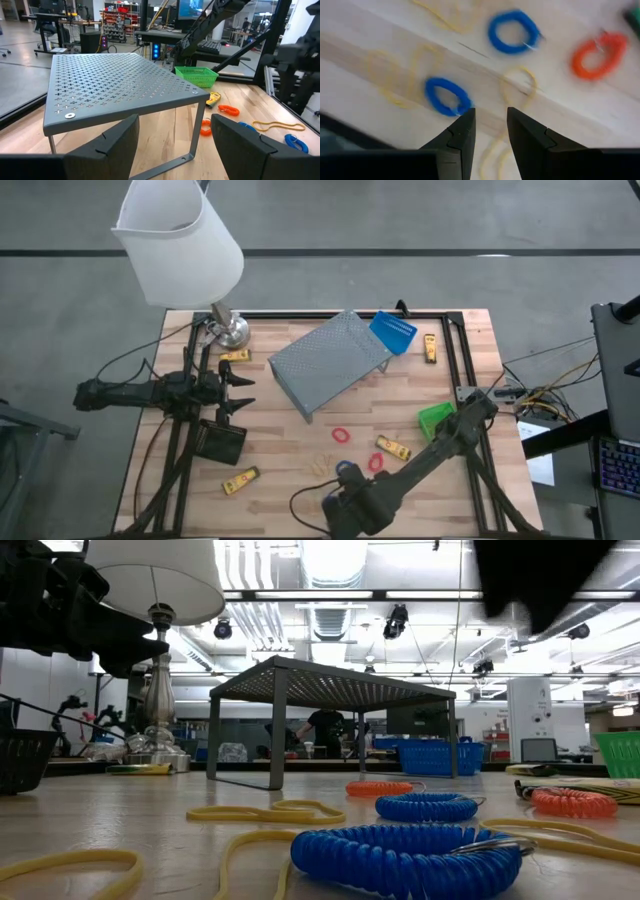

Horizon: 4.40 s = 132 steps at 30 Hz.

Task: Pick & Place Office Desk Supplies
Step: Put the yellow rubber band into the green basket

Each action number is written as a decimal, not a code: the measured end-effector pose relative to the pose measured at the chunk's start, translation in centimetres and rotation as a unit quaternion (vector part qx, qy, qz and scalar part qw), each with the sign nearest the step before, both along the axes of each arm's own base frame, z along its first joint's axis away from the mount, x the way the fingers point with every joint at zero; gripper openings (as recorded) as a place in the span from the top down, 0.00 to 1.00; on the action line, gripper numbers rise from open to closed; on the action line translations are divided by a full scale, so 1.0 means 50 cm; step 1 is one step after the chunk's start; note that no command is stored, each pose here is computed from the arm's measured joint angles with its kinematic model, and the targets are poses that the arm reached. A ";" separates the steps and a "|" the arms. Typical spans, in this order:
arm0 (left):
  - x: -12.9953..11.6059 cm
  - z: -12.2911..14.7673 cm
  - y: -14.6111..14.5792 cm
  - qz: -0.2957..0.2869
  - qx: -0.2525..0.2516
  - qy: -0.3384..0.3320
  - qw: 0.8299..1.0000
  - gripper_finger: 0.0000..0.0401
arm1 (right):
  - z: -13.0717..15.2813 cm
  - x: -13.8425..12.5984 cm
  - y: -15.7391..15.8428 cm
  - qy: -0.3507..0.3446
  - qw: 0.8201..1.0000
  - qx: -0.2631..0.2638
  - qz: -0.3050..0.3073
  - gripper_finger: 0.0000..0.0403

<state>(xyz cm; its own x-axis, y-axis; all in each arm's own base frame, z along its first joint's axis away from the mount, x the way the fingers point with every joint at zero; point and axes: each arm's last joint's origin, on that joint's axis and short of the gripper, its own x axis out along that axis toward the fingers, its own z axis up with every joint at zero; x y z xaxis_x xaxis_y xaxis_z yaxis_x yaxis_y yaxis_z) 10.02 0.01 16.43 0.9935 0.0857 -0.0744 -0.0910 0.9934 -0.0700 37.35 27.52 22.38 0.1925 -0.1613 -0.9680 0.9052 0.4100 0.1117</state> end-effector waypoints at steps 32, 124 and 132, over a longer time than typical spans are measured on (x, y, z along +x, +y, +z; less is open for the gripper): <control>0.000 0.000 0.000 0.000 0.000 0.000 1.000 0.37 | 0.096 0.067 0.032 -0.267 0.920 -0.173 0.229 0.73; 0.001 -0.001 0.000 0.000 0.000 0.003 1.000 0.37 | -0.130 -0.071 -0.034 0.007 0.996 0.065 -0.056 0.62; 0.001 -0.001 0.000 0.000 0.000 0.003 1.000 0.37 | -0.146 -0.062 -0.030 0.011 0.995 0.079 -0.055 0.62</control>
